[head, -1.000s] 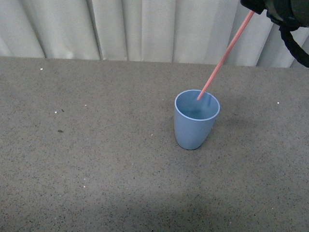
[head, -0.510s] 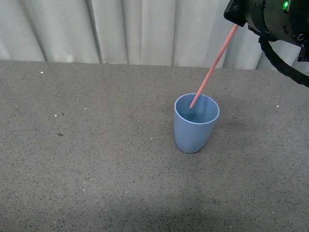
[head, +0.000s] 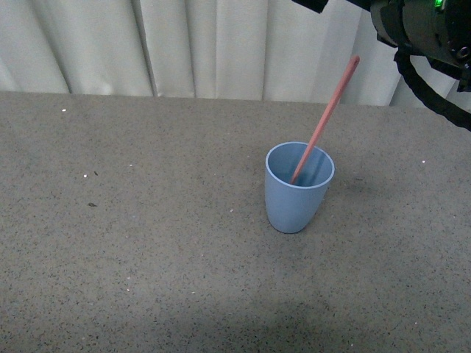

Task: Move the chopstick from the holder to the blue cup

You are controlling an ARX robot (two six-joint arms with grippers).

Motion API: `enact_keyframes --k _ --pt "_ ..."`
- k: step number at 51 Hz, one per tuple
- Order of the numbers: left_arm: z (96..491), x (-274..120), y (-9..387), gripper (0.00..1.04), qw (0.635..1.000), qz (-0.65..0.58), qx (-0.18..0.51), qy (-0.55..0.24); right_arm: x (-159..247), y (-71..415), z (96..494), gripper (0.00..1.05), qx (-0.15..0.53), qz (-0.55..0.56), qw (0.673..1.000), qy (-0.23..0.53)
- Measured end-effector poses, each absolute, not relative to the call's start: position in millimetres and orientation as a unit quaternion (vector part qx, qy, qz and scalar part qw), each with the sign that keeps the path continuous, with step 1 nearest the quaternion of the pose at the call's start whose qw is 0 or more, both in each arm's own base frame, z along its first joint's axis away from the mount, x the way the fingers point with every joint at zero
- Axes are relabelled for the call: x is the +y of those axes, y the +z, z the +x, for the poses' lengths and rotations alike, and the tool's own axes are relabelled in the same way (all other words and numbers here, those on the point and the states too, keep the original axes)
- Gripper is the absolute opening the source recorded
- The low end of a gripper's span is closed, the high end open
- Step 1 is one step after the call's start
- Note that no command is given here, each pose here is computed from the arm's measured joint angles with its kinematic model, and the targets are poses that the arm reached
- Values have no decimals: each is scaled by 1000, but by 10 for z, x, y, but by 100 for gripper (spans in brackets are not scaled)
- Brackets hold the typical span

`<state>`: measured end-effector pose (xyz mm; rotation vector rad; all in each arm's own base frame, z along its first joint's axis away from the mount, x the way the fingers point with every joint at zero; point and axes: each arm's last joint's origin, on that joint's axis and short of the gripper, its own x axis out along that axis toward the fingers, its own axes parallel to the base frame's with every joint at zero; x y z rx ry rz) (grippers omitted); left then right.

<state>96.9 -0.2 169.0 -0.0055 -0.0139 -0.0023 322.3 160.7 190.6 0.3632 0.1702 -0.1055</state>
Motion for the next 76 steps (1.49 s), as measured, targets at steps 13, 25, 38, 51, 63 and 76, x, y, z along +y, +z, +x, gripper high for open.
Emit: enact_keyframes --k 13,25,38,51,63,76 --pt "969 -2 1690 98 1000 -3 -7 -1 1321 2048 2960 82 25 132 991 -5" --pt "969 -2 1688 98 1000 -3 -7 -1 562 2003 2282 46 15 19 1000 6" --pt "969 -2 1690 98 1000 -3 -7 -1 5 1725 1354 0 53 4 999 -5" --pt "969 -2 1690 98 1000 -3 -7 -1 3 1652 978 1 0 2 1000 2" --pt "968 -2 1690 98 1000 -3 -7 -1 3 1653 977 1 -1 2 1000 2" --pt "969 -2 1689 98 1000 -3 -7 -1 3 1653 976 14 -1 1 1000 2"
